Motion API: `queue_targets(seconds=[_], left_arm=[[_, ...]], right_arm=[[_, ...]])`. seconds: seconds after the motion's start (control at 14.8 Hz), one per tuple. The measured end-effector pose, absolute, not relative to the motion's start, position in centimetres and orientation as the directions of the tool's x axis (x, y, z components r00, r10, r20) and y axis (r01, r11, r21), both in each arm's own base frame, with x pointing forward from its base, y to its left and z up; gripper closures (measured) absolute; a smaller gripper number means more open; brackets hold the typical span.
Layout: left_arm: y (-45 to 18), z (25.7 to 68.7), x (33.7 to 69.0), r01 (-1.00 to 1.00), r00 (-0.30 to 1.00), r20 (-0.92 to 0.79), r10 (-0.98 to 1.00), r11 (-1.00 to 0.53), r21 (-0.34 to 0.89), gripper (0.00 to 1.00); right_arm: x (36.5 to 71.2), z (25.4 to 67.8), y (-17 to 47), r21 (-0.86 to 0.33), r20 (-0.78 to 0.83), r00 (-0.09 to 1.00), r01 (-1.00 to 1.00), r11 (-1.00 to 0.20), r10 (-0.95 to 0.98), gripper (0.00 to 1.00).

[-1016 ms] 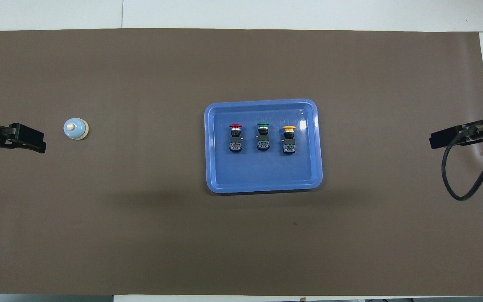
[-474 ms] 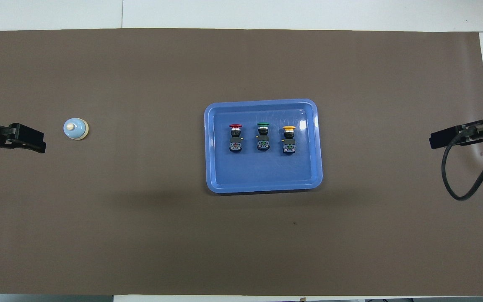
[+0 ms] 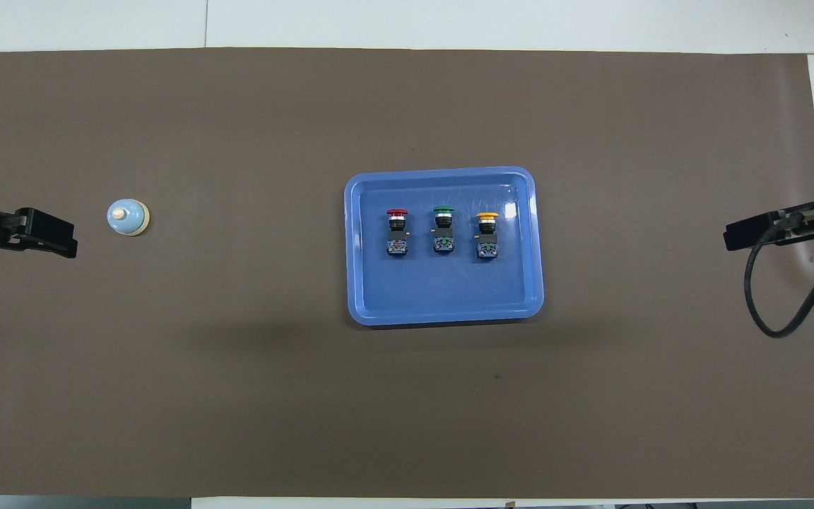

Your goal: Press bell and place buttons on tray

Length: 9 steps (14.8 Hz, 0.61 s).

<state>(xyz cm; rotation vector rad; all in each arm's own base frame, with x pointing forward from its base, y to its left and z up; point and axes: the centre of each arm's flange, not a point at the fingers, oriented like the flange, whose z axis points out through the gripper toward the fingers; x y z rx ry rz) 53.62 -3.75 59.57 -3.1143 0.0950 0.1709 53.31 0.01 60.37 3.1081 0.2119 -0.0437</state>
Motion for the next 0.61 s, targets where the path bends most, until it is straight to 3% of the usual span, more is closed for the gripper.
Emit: queue_targets(seconds=[0.41,0.47,0.61], left_arm=[[-3.3,59.6,54.2,-0.052,0.997,-0.064,-0.051,-0.998,-0.017,0.04],[-3.3,59.2,54.3,-0.051,0.997,-0.059,-0.05,-0.999,-0.017,0.11],[-3.3,58.2,54.6,-0.052,0.998,-0.048,-0.051,-0.999,-0.017,0.38]], right_arm=[[53.3,60.4,0.0,0.024,-0.03,0.99,0.136,-0.99,0.135,0.0],[53.3,60.4,0.0,0.024,-0.03,0.99,0.136,-0.99,0.135,0.0],[53.3,60.4,0.0,0.024,-0.03,0.99,0.136,-0.99,0.135,0.0]])
